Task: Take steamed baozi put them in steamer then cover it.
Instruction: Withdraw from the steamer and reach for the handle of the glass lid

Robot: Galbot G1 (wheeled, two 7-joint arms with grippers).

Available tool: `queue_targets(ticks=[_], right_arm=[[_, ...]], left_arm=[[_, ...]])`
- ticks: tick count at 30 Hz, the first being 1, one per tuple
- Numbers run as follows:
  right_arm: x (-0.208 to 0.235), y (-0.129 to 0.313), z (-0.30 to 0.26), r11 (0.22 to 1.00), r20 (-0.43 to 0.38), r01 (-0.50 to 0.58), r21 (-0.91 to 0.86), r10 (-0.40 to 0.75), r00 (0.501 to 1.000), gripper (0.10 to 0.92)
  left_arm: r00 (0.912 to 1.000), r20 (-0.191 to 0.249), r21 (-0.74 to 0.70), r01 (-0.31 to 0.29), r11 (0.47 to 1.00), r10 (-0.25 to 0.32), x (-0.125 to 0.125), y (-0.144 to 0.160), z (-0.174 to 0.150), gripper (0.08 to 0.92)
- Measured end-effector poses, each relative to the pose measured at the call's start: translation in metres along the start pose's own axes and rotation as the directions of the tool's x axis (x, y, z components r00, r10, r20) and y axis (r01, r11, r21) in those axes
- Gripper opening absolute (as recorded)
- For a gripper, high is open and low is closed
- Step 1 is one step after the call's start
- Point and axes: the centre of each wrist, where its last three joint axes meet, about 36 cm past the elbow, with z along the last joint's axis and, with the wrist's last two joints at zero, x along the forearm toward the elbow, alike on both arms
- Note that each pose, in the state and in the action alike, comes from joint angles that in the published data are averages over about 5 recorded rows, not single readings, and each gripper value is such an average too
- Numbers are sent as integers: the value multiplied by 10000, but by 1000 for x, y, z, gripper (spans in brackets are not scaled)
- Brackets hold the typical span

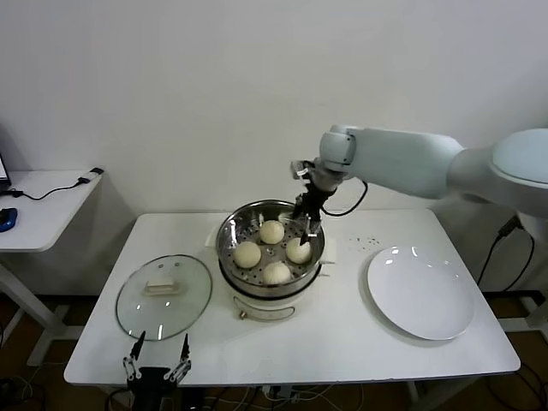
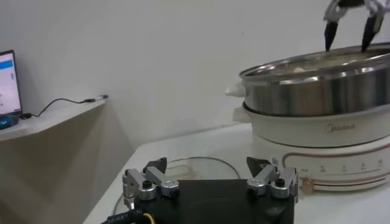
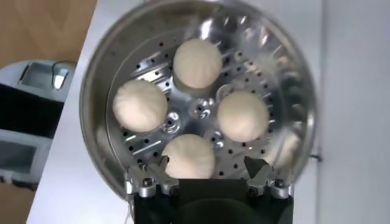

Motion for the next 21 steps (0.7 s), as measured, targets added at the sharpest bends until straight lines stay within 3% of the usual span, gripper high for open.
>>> queue_targets(ticks=[6,10,15,21], right_arm=[[28,23,46,9950,1446,-984,-166,997,9844,823],[24,50,85,9790,2776,-1917,-695,2036,9389,823],[-2,90,128,9342,4420,-2944,-2013,3549,8238,823],[-44,141,161,8447,5621,-3565,-3993,5327,6326,823]], left_arm=[[9999,67,-68,131,9999,-131,-1,4,0,823],[9998,94,-149,191,9997,-190,2,6,0,823],[9996,140,-293,260,9992,-256,5,10,-3,823],[9991,285,-470,327,9984,-314,7,12,-10,823]])
